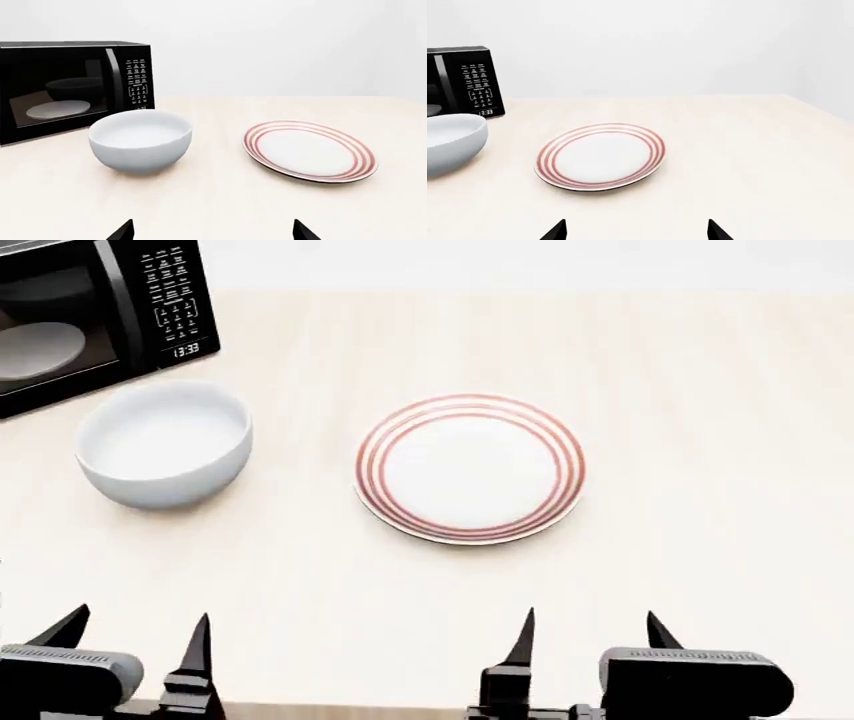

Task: Put the white bowl to the right of the plate.

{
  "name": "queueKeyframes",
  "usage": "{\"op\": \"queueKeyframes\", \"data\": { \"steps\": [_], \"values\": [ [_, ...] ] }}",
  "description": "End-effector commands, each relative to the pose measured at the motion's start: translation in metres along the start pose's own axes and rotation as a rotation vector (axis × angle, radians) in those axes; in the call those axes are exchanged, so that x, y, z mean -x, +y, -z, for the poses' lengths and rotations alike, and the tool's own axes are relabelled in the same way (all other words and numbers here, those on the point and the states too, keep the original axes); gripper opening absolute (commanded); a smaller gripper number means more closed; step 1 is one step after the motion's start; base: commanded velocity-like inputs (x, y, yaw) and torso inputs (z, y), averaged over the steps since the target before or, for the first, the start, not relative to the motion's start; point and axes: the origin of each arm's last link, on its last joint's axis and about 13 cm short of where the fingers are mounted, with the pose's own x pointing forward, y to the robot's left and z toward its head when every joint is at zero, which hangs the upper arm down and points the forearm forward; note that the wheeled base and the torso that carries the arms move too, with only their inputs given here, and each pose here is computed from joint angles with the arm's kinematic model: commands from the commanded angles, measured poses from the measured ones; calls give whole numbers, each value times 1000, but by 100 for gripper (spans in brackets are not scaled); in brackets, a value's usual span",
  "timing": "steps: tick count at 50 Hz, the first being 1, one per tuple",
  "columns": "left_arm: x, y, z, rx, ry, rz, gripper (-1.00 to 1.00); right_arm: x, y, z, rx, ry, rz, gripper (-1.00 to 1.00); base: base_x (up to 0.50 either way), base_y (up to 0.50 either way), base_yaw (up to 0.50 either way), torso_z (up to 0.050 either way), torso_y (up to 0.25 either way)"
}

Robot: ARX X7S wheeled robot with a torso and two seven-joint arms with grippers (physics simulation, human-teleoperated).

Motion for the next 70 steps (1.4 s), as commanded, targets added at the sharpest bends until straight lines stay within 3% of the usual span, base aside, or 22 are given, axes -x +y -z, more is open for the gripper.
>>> {"op": "queueKeyframes", "data": {
  "steps": [1, 18, 59, 64, 68, 70],
  "values": [
    [-1, 3, -27, -11, -27, 14, 100, 0, -6, -46, -28, -81, -33, 100, 285, 160, 0, 0, 0],
    [1, -3, -34, -28, -48, 23, 100, -4, -16, -67, -51, -125, 4, 100, 447, 274, 0, 0, 0],
    [1, -1, -32, -17, -61, 0, 100, -10, -14, -60, -42, -101, 1, 100, 497, 42, 0, 0, 0],
    [1, 1, -31, -15, -62, 0, 100, -15, -14, -59, -61, -26, 43, 100, 291, 0, 0, 0, 0],
    [0, 3, -29, -20, -68, -23, 100, -16, -12, -61, -35, 23, 114, 100, 0, 0, 0, 0, 0],
    [2, 6, -28, -24, -70, -41, 100, -13, -11, -63, 23, 20, 124, 100, 0, 0, 0, 0, 0]
  ]
}}
